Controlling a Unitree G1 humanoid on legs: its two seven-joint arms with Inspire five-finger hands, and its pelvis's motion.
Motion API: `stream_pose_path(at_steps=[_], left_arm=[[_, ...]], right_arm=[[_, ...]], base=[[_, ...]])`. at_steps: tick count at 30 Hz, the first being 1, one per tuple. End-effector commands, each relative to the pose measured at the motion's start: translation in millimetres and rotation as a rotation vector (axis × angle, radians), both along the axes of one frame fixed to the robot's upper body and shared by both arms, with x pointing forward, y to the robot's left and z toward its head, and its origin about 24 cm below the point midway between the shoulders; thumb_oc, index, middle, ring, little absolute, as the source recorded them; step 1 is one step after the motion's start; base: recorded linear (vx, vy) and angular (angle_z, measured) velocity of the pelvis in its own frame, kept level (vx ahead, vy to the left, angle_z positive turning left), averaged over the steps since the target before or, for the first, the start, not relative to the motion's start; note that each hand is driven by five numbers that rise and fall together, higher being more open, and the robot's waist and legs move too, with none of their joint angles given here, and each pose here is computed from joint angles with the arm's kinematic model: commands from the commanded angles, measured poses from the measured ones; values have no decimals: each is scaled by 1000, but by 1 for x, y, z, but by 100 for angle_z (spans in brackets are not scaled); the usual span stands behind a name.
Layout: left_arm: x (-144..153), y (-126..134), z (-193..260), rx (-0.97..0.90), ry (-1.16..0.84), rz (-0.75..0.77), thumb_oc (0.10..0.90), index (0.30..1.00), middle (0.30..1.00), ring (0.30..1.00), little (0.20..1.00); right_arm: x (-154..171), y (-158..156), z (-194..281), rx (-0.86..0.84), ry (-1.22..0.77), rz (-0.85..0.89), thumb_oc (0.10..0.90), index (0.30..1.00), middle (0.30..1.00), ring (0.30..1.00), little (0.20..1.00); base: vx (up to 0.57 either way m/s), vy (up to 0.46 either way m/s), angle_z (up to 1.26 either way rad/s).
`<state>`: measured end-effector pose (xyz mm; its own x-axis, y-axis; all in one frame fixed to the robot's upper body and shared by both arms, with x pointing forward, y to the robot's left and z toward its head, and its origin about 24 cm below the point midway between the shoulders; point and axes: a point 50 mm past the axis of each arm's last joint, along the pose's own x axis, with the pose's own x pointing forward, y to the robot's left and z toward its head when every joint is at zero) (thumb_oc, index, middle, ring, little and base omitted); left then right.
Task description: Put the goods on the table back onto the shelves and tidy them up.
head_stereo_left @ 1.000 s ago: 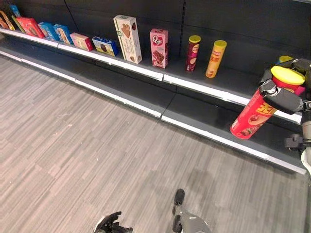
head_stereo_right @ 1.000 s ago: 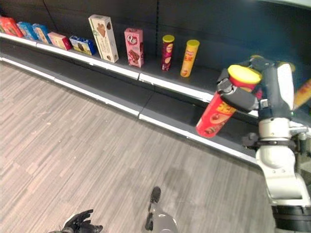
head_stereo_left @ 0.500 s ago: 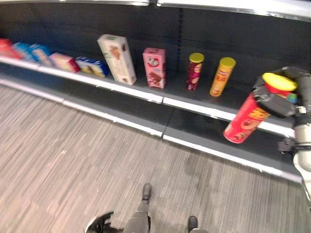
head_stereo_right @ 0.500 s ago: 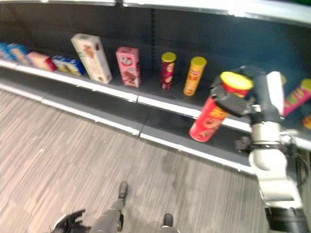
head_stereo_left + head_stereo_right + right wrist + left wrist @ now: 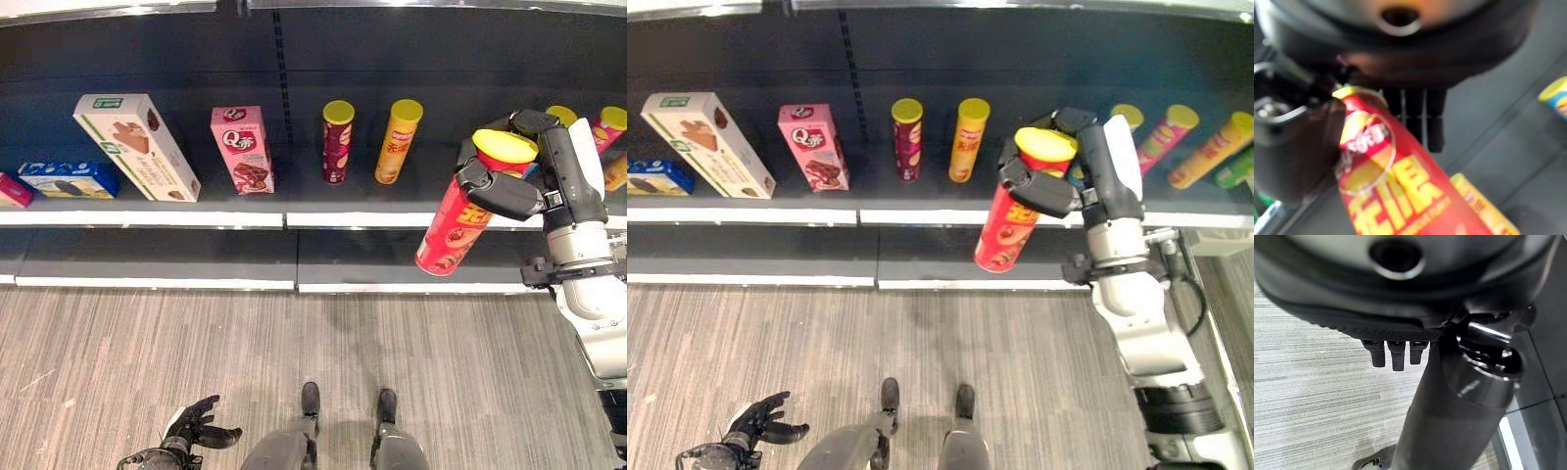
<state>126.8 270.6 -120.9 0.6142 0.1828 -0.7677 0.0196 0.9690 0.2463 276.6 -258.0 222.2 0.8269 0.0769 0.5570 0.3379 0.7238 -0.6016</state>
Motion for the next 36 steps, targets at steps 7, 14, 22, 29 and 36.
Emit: stream_pose_path(at_steps=[7, 14, 22, 29, 36], left_arm=[[-7, 12, 9, 40, -42, -3, 800, 900, 900, 900, 900], [21, 12, 24, 49, -150, -22, 800, 900, 900, 900, 900], [30, 6, 29, 53, -179, -34, 800, 900, 900, 900, 900], [43, 8, 38, 38, -251, -35, 800, 900, 900, 900, 900], [36, 12, 33, 59, -222, -5, 800, 900, 900, 900, 900]], right_arm=[[-10, 9, 81, -63, -334, 53, 400, 300, 300, 300, 300], [-11, 7, 82, -87, -333, 32, 400, 300, 300, 300, 300], [-42, -18, 87, -35, -478, -95, 400, 300, 300, 300, 300], [-29, -1, 99, -11, -511, -22, 400, 300, 300, 300, 300], [-31, 15, 110, -103, -592, -37, 400, 300, 300, 300, 300]], base=[[104, -31, -11], [258, -170, -2], [148, -170, 82], [-57, 85, -42], [-6, 33, -9]])
